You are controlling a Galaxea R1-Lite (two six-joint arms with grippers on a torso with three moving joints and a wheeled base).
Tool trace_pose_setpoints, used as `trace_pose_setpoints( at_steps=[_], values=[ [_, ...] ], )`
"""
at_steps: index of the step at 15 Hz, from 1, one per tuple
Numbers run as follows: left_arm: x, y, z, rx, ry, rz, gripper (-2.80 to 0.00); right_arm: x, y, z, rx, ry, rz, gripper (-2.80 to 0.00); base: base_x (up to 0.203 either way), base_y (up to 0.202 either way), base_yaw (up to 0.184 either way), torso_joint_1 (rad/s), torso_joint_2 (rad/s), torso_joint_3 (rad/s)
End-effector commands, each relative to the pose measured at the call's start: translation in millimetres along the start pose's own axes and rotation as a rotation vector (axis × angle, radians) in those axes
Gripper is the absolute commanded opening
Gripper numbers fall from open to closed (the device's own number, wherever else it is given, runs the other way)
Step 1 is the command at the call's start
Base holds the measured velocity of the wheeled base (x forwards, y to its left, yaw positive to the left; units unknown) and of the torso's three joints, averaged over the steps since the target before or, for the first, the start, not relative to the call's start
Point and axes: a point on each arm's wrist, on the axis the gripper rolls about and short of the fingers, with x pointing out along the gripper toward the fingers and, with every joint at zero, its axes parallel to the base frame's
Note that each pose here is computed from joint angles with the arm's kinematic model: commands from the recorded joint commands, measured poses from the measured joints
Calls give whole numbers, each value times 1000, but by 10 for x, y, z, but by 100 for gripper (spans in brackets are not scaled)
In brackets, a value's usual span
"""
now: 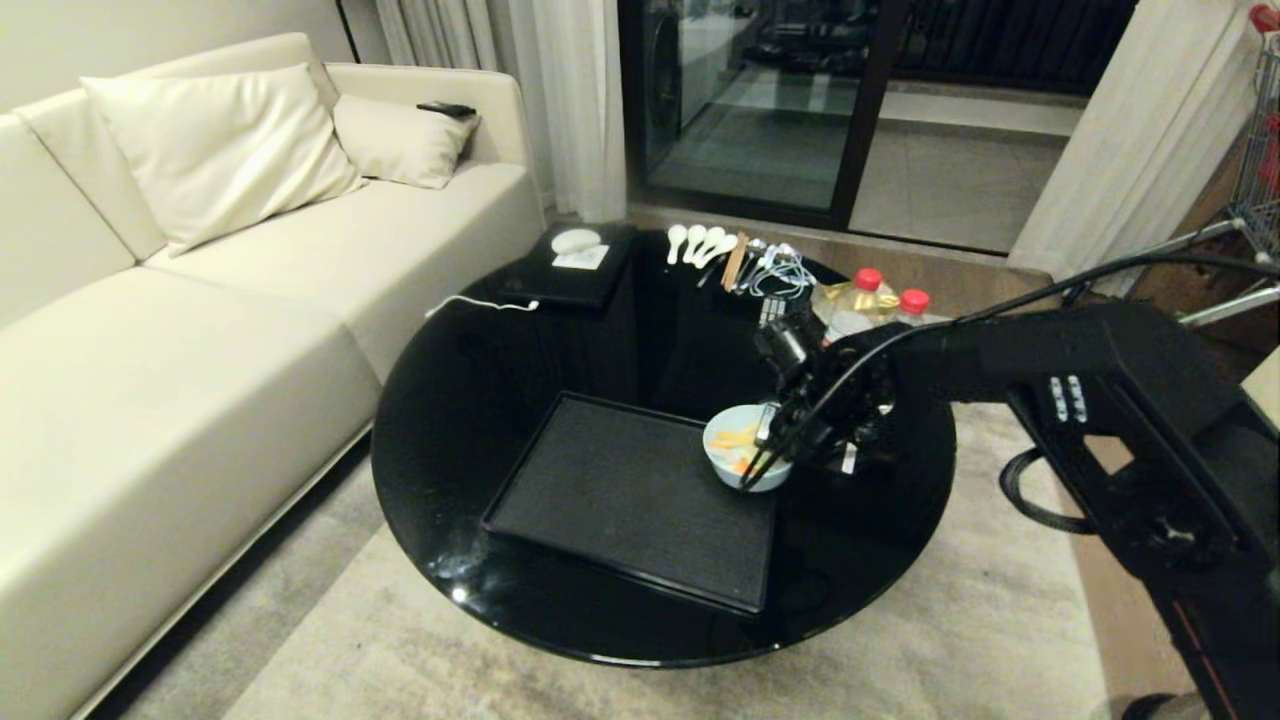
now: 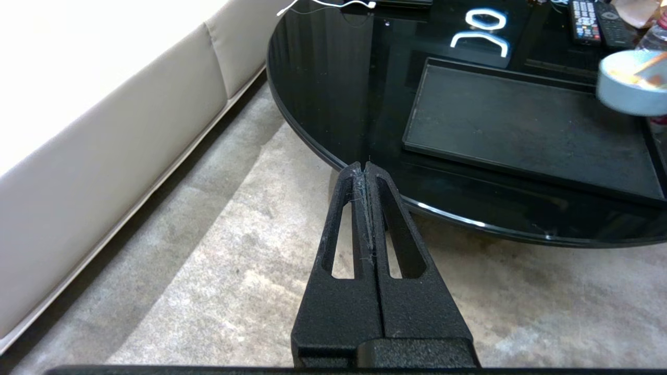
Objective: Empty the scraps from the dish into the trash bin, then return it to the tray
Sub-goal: Pick up the bowl with leftover food, then move the bowl over the trash can
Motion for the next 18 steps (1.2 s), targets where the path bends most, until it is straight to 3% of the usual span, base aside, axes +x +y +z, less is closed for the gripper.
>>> trace_pose_setpoints(
  at_steps=[1,10,14,18],
  values=[
    [0,0,0,-1,-1,0,-280,-233,-134,95,29,-17,-4,-280,0,0,0,0,0,0],
    [0,0,0,-1,-1,0,-280,-806,-1031,154,117,-53,-103,-280,0,0,0,0,0,0],
    [0,0,2,-1,-2,0,-280,-1089,-1497,-16,133,-71,-138,-280,0,0,0,0,0,0],
    [0,0,0,-1,-1,0,-280,-1311,-1936,-372,164,-74,-173,-280,0,0,0,0,0,0]
  ],
)
